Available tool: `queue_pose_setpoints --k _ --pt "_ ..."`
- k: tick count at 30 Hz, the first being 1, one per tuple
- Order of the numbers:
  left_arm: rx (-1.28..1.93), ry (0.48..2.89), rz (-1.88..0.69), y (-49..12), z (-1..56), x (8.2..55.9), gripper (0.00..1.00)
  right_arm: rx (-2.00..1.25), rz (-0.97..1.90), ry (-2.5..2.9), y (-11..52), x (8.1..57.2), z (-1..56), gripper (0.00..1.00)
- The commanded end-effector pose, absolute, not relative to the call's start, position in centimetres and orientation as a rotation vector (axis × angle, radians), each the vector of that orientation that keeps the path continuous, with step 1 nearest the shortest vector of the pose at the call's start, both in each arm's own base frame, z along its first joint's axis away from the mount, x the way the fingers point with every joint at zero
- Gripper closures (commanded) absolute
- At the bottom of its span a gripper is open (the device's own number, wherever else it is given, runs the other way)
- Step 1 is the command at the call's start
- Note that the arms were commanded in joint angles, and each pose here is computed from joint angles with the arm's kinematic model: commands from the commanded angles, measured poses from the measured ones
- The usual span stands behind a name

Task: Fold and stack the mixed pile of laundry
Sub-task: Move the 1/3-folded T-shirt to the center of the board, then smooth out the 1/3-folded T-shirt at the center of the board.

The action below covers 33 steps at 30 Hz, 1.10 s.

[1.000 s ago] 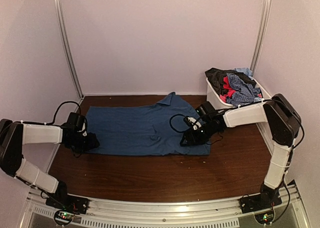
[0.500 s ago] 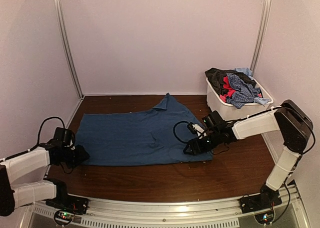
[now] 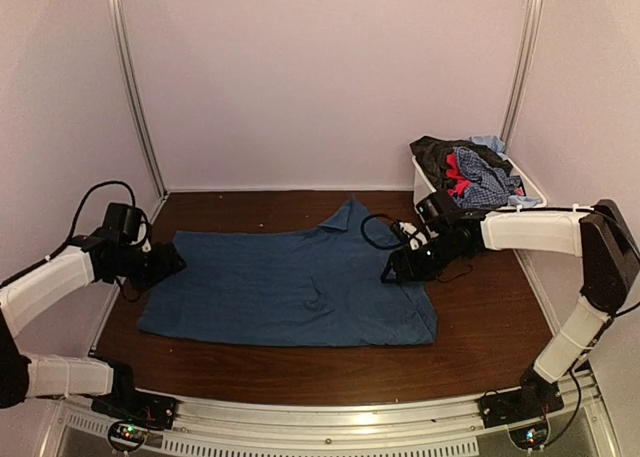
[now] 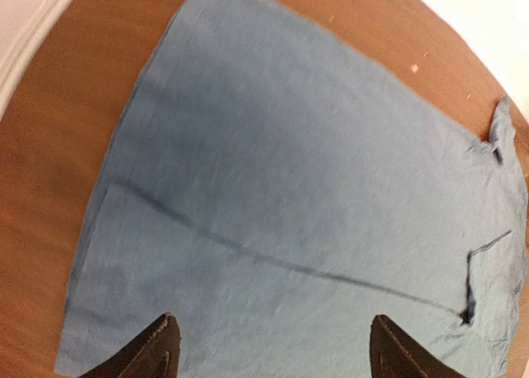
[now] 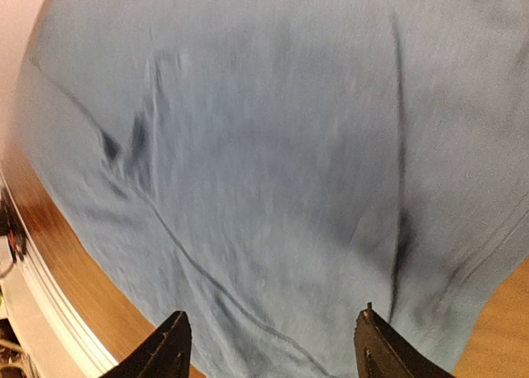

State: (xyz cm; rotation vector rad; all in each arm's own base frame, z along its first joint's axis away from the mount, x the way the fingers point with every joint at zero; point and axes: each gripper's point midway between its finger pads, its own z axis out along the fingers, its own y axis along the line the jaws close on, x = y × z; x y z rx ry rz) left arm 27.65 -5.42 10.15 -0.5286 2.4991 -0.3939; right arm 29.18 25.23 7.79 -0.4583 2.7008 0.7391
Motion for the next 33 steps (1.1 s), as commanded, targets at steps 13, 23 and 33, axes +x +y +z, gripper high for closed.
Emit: queue_pose_setpoints --k 13,23,33 --pt "-0.231 2.327 -0.671 -10.7 14.7 44.7 0.28 -0.404 0.842 2.44 33.0 48.8 12.2 0.45" --pt "-0.252 2.327 -0.558 -9.3 14.6 45.6 0.28 -0.302 0.856 2.478 34.2 53.6 7.3 0.49" --pt "-0.29 2.33 -0.545 -8.8 13.7 46.1 0.28 -0.245 0.91 2.491 35.3 55.1 4.3 0.54"
